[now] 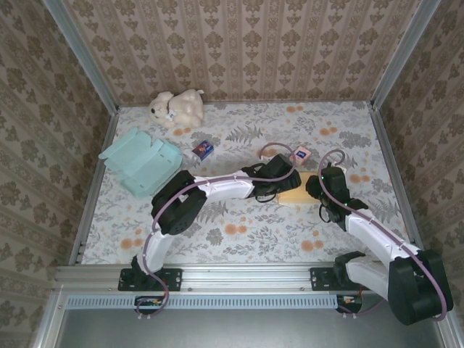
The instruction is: Fold the paper box
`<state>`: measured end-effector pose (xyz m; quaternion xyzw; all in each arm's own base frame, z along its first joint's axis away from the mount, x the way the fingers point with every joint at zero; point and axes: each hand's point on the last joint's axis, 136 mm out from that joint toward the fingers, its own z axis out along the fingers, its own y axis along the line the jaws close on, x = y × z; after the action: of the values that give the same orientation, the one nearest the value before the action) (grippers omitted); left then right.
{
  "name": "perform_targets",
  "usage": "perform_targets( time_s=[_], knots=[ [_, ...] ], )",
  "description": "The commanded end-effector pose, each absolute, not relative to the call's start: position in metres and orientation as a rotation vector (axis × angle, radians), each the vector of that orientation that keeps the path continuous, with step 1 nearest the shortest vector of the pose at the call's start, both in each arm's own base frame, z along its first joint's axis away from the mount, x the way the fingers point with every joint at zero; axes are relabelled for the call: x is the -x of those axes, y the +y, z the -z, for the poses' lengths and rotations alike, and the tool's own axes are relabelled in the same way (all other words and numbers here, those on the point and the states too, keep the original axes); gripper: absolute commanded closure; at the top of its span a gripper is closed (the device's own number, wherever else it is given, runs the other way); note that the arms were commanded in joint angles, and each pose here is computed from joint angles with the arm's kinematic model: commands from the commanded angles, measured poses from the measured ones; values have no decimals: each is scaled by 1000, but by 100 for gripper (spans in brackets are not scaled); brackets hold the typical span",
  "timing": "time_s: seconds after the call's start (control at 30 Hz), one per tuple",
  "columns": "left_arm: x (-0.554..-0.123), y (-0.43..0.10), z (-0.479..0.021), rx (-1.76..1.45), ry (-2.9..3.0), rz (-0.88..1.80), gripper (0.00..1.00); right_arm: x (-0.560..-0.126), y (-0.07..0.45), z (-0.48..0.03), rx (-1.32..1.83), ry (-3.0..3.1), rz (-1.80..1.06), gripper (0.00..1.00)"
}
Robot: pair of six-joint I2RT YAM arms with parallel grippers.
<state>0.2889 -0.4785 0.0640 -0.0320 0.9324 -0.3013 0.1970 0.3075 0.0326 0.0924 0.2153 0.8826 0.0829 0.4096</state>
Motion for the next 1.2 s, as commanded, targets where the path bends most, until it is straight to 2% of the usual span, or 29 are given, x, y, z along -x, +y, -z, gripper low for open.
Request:
perform_targets(
  time_s=[0.0, 0.17, 0.27, 0.5, 0.77, 0.8, 0.9, 0.93, 0.97, 1.17],
  knots=[
    [-288, -477, -68, 115, 2613, 841, 16, -307, 26, -94, -572, 2194, -187, 58],
    [-297, -448, -100, 102, 2528, 759, 16, -305, 29, -110, -554, 2151, -224, 58],
    [-302, -414, -124, 97, 2480, 675, 16, -303, 45, -125, -467, 2135, -243, 58],
    [-306, -261, -155, 278, 2385, 426, 15, -302, 121, -166, -106, 2086, -243, 55],
    [-280, -79, -114, 755, 2322, 246, 13, -300, 218, -180, 260, 2047, -370, 47],
    [-277, -57, -112, 828, 2281, 218, 13, -298, 229, -181, 304, 2037, -387, 45],
    [-263, -8, -112, 956, 2184, 100, 13, -291, 262, -187, 440, 2000, -428, 30],
    [-259, 7, -112, 998, 2151, 49, 13, -289, 271, -189, 475, 1987, -434, 3],
    [-255, 21, -111, 1042, 2126, 5, 13, -289, 279, -190, 505, 1977, -438, 0],
    [-256, 73, -103, 1244, 2028, -59, 12, -296, 306, -209, 552, 1914, -467, 0]
  ],
)
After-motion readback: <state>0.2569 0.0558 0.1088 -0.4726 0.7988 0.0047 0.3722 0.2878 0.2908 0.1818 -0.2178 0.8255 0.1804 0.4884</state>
